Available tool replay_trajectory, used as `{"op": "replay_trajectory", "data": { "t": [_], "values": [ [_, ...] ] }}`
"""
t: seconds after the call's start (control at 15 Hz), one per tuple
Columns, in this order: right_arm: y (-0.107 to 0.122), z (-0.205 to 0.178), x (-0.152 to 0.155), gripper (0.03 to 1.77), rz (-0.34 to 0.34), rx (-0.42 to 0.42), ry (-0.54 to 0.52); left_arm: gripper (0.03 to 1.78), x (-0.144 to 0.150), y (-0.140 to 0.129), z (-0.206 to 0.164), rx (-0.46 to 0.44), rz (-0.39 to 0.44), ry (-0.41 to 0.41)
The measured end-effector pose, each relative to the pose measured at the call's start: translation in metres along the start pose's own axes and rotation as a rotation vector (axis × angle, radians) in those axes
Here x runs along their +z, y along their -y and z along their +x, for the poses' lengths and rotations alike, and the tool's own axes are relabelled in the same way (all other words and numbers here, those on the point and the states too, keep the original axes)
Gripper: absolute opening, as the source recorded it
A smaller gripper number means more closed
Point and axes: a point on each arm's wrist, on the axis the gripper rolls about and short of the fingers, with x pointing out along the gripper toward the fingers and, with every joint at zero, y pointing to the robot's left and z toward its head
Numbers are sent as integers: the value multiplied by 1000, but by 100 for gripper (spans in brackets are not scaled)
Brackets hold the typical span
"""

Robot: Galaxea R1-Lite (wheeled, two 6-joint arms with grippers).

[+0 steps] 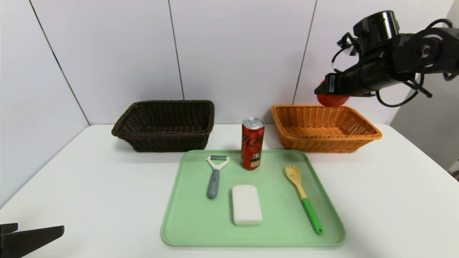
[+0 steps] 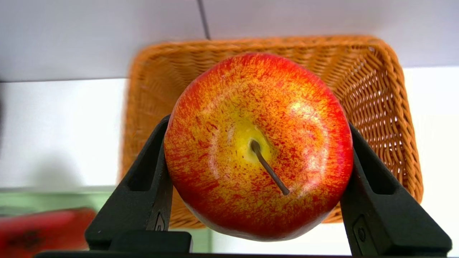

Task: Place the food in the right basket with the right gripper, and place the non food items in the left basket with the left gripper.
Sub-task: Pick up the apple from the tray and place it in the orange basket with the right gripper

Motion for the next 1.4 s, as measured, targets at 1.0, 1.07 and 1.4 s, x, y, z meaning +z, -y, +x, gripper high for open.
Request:
{"op": "replay_trajectory", "data": {
  "t": [1.0, 1.07, 1.4],
  "values": [
    [17, 125, -55, 123, 40, -71, -176, 169, 0, 0, 1, -15, -2, -10],
    [18, 125, -55, 123, 41, -74, -179, 169, 0, 0, 1, -15, -2, -10],
    [18, 124, -54, 143, 43, -73, -173, 169, 0, 0, 0, -15, -4, -7]
  ]
}}
